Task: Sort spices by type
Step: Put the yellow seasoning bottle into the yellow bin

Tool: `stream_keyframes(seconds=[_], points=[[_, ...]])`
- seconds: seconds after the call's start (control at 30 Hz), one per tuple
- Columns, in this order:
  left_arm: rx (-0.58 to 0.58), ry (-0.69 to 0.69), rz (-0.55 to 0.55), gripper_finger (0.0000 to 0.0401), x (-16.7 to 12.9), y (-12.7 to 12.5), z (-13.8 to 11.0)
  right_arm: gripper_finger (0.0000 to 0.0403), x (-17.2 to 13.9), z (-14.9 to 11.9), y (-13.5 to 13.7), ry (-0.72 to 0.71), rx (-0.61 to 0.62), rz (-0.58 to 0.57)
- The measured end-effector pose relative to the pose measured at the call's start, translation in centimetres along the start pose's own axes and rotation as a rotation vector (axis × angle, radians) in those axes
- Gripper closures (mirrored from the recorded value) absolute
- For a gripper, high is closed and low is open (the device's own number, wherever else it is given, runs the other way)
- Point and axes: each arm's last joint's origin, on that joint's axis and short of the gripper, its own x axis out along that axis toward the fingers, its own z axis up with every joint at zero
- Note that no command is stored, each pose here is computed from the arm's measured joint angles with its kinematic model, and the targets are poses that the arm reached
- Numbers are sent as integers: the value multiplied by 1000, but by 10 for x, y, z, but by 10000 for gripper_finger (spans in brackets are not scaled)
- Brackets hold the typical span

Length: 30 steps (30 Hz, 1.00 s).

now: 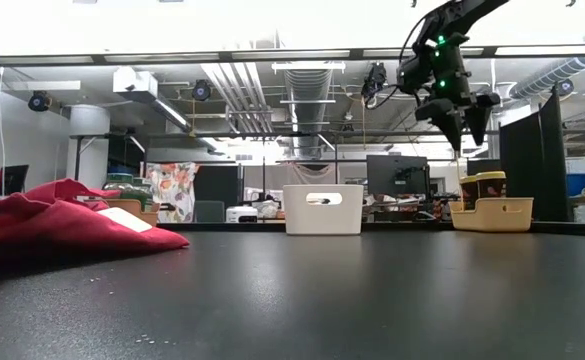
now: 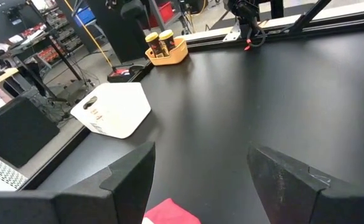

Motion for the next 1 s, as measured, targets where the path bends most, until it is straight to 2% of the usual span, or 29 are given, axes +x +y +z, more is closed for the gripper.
stream_keyframes(seconds=[0.23, 0.37, 0.57, 0.73, 0.87, 1.0], points=[[-2, 0, -1, 163, 0, 0, 0, 116, -27, -18, 9, -95, -21, 18], [-9, -1, -3, 163, 0, -1, 0, 127, -44, -33, 26, -180, -32, 43], [-31, -8, -9, 163, 0, -2, 1, 150, -69, -63, 86, -372, -230, 129], [-82, -4, -28, 163, 0, -7, 1, 171, -85, -103, 144, -558, -444, 258], [-110, -5, -49, 163, 0, -12, 1, 188, -85, -138, 189, -715, -599, 396], [-69, -61, -82, 163, 3, -25, -2, 204, -72, -175, 228, -841, -711, 529]])
